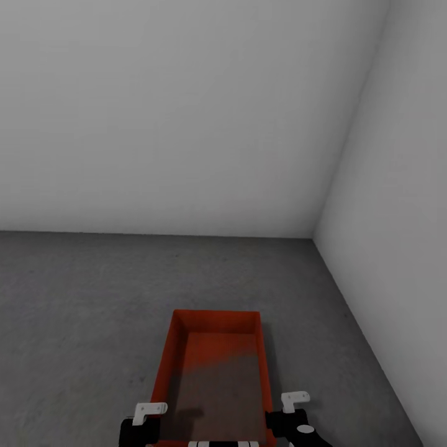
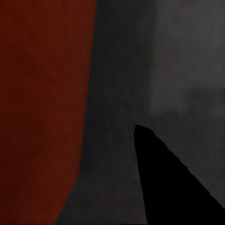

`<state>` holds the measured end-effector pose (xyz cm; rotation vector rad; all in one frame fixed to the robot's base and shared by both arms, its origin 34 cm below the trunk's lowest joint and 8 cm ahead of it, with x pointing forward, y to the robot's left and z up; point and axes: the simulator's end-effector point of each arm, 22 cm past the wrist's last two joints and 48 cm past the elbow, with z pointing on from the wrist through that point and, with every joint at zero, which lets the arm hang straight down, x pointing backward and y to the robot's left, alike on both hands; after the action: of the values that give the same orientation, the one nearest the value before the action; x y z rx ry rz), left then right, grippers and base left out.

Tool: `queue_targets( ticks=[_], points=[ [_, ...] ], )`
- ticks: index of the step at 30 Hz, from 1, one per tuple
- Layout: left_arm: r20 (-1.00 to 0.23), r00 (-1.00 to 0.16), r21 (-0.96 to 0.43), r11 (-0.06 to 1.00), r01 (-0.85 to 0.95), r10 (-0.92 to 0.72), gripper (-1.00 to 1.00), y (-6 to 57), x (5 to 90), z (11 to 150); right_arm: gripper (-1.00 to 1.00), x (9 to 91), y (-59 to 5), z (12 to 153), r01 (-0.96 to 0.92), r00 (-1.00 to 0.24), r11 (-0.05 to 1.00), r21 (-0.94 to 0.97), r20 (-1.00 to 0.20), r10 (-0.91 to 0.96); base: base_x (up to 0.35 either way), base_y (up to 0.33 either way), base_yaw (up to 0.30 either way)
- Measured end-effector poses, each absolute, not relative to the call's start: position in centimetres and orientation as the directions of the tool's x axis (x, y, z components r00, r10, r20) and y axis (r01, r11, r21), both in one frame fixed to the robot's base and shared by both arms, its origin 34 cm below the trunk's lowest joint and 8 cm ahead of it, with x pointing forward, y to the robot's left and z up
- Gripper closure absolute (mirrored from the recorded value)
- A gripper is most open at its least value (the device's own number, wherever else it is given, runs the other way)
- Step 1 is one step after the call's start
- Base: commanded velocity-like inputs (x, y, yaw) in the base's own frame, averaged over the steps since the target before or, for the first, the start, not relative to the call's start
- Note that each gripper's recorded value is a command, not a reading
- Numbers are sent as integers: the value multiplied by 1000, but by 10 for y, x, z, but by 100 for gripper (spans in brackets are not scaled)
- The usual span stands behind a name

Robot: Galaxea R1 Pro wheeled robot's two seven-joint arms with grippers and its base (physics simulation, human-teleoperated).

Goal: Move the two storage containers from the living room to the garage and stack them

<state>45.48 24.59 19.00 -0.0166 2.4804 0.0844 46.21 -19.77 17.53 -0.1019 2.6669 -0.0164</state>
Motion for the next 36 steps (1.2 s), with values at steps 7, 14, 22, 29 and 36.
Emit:
queue_targets(
  ticks=[7, 14, 22, 29, 36],
  points=[
    [-610, -793, 57, 998, -34, 8, -100, 246, 454, 188, -100, 462, -198, 173, -69, -889, 997, -29, -452, -75, 0, 0, 0],
    [-610, -793, 57, 998, -34, 8, -100, 246, 454, 188, -100, 461, -198, 173, -69, -889, 997, -29, -451, -75, 0, 0, 0],
    [-610, -793, 57, 998, -34, 8, -100, 246, 454, 188, -100, 462, -198, 173, -69, -889, 997, -29, -452, -75, 0, 0, 0],
    [-610, -793, 57, 998, -34, 8, -100, 246, 454, 188, -100, 462, -198, 173, -69, -889, 997, -29, -451, -75, 0, 0, 0],
    [-610, -793, 57, 998, -34, 8, -100, 246, 454, 188, -100, 462, -198, 174, -69, -889, 997, -29, -452, -75, 0, 0, 0]
  ],
)
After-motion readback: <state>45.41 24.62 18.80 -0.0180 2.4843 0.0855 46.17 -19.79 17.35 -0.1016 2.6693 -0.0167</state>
